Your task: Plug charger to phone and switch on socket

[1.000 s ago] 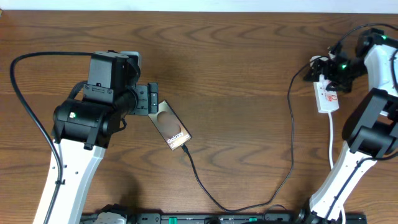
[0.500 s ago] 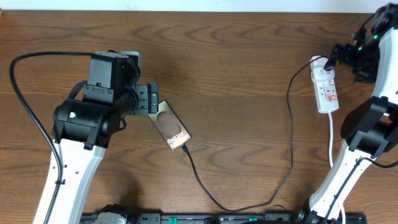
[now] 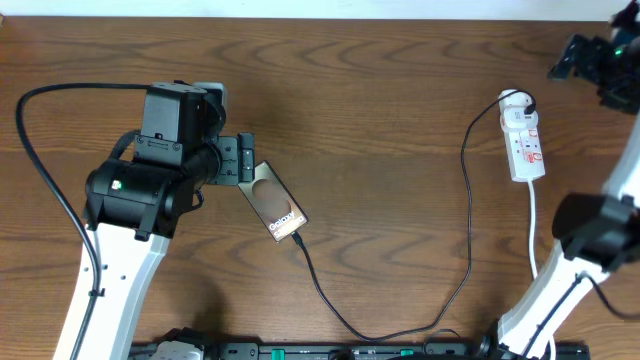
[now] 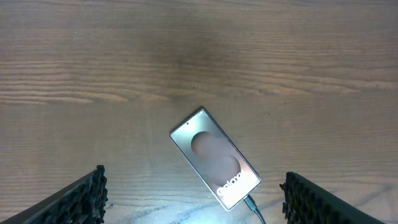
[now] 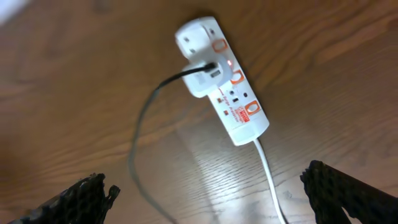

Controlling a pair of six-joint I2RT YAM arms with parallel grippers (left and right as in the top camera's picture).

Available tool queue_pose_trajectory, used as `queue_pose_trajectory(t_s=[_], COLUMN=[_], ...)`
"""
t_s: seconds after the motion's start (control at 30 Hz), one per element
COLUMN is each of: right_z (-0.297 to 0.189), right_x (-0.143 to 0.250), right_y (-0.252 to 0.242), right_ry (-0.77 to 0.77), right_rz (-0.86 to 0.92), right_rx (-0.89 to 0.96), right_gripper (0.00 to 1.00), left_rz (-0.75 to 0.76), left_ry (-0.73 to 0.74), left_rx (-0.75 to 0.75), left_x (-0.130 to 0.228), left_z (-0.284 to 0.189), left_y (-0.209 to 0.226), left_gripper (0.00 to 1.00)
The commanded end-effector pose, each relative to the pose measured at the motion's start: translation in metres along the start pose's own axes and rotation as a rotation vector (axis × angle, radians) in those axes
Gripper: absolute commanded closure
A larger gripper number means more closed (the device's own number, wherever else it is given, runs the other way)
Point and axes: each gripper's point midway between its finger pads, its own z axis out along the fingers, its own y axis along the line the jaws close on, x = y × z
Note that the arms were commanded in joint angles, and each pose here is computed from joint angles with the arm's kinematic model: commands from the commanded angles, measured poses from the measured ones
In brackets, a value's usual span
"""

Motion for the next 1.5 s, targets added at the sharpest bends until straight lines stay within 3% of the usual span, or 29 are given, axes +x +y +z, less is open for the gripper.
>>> queue_pose_trajectory(t_s=[0.0,0.2,0.4,1.47], right_z=[-0.074,-0.125,-0.145,-0.145], right_x=[0.007,0.021,0.028,0.028], right_y=[0.015,0.021,0.023,0.023], right_ry=[-0.166,-0.280,-0.329,-0.327], right_rz=[-0.001,-0.020,-0.029,-0.028], right_rx=[-0.048,-0.068,-0.076,-0.076], right_gripper=[0.01,0.01,0.01,0.01], left_rz=[0.019,0.019,0.019,0.019], left_ry=[-0.017,-0.017,-0.017,-0.017], left_rx=[-0.008,-0.008,-0.008,-0.008], left_x=[-0.004,-0.004,-0.004,-0.004], left_z=[-0.005,-0.005,-0.005,-0.005], left_y=[0.000,0.000,0.000,0.000], left_gripper=[0.13,0.13,0.13,0.13])
